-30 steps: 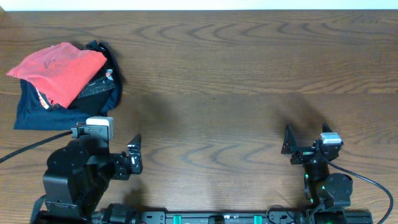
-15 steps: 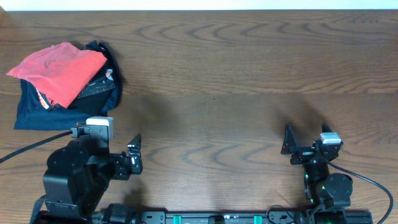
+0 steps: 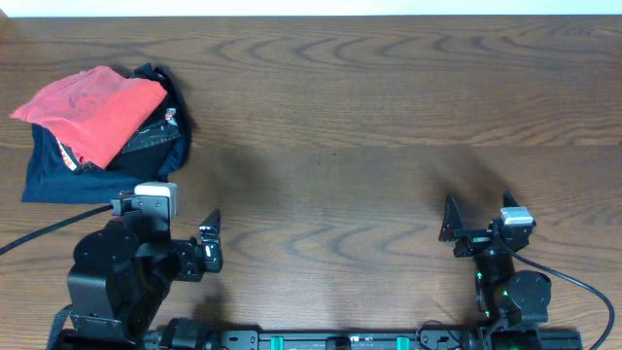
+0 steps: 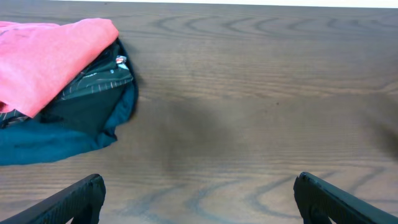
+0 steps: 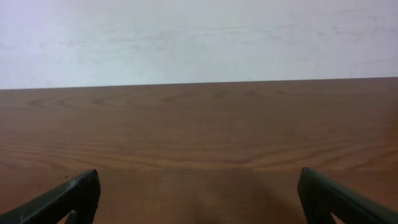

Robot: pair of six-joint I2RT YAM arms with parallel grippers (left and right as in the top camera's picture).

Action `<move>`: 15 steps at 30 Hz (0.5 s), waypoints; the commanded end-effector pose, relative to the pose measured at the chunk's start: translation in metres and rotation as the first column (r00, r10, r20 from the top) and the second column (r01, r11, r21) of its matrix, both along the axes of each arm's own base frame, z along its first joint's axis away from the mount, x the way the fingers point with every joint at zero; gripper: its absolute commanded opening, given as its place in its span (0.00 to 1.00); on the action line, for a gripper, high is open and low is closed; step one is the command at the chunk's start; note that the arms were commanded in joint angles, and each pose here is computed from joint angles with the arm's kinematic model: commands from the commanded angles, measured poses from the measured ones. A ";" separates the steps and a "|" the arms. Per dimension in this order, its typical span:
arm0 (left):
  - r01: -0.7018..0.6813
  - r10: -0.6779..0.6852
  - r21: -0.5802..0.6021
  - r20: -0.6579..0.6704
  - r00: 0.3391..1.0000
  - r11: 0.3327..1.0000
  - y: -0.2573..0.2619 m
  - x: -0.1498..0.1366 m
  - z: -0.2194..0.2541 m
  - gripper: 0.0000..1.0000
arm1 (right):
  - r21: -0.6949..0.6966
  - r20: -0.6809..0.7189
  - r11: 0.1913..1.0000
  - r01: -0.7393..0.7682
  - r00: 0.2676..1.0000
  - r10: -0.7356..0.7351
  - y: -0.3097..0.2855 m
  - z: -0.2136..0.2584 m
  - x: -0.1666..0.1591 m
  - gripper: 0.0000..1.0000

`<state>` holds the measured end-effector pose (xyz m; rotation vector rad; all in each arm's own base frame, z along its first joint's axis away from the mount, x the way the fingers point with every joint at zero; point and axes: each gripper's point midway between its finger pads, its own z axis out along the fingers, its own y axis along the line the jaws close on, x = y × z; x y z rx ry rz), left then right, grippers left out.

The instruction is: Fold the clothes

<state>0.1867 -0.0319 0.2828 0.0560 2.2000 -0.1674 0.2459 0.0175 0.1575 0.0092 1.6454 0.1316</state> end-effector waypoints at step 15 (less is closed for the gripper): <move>-0.200 0.192 0.033 0.162 0.968 0.979 0.043 0.000 -0.106 0.98 | -0.015 0.003 1.000 -0.005 1.000 0.005 0.000 0.000 0.000 0.99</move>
